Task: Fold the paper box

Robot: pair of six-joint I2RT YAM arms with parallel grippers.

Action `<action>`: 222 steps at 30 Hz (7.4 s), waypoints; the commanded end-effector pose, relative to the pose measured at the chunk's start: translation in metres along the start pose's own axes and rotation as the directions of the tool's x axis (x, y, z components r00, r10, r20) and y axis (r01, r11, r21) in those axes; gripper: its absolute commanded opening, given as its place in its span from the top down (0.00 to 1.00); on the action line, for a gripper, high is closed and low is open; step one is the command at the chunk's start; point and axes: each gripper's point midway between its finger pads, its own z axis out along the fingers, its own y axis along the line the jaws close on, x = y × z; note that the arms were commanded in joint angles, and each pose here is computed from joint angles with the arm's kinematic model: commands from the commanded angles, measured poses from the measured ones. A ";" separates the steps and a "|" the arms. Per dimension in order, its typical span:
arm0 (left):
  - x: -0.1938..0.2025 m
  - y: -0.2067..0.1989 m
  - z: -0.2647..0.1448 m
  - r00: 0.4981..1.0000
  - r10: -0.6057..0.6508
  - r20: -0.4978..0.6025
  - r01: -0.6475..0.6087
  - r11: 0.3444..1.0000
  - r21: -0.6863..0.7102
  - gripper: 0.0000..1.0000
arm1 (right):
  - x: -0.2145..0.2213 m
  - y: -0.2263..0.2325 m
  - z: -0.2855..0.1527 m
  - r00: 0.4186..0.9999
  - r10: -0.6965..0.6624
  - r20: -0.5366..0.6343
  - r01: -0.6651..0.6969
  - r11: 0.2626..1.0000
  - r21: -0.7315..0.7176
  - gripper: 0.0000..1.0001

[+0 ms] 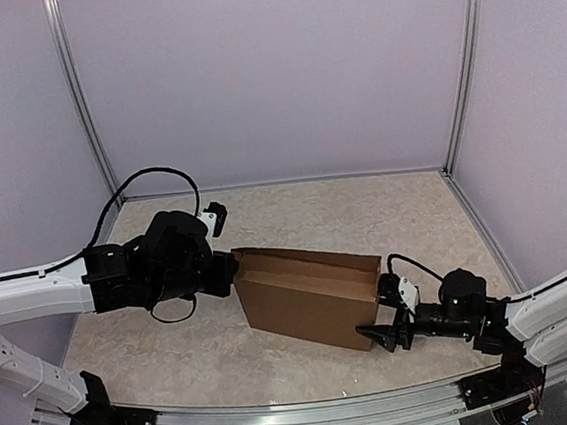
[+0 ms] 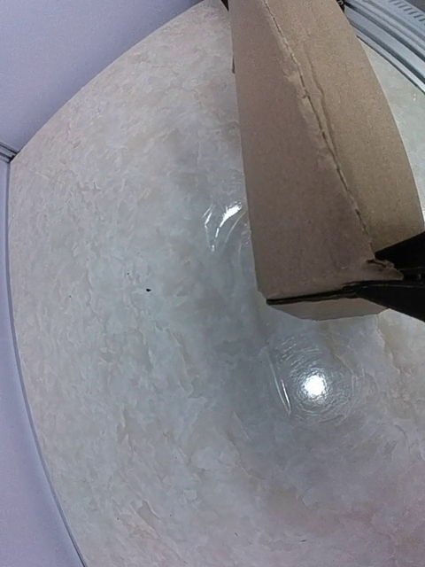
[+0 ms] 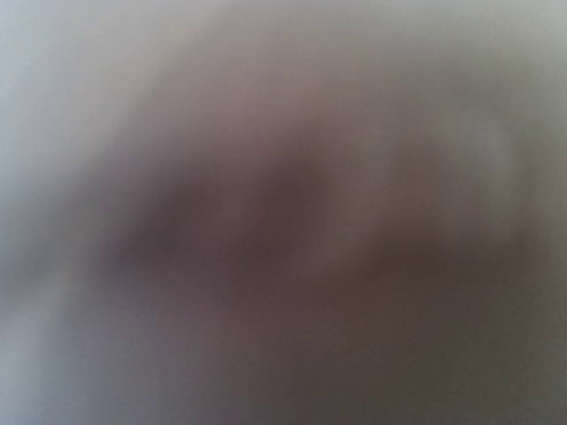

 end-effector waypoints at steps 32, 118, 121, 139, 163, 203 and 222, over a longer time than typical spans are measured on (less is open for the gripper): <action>0.076 0.019 0.003 0.965 -0.100 -0.242 0.056 0.982 -0.181 1.00 | -0.122 -0.026 -0.056 0.902 0.420 0.101 -0.430 0.897 0.103 0.39; -0.023 -0.033 -0.087 0.993 -0.119 -0.011 0.114 0.920 0.374 0.37 | -0.032 -0.037 -0.021 0.874 0.424 -0.239 -0.322 0.872 0.368 0.99; -0.031 -0.023 -0.072 0.990 -0.138 -0.011 0.133 0.933 0.335 0.48 | -0.033 -0.037 -0.021 0.876 0.420 -0.236 -0.320 0.873 0.368 0.98; -0.016 -0.037 -0.036 0.983 -0.134 -0.127 0.176 0.882 0.436 0.98 | -0.038 -0.036 -0.022 0.882 0.415 -0.223 -0.315 0.872 0.375 0.98; 0.074 0.004 -0.002 0.948 -0.180 -0.264 0.253 0.927 0.278 1.00 | -0.128 -0.031 -0.003 0.924 0.365 -0.116 -0.324 0.906 0.273 0.84; 0.087 0.002 0.009 0.939 -0.180 -0.293 0.263 0.926 0.272 1.00 | -0.102 0.019 0.099 0.925 0.298 -0.235 -0.268 0.951 0.151 1.00; -0.011 -0.016 -0.039 0.993 -0.107 -0.049 0.118 0.926 0.359 0.60 | -0.132 0.019 0.057 0.924 0.347 -0.164 -0.327 0.935 0.136 1.00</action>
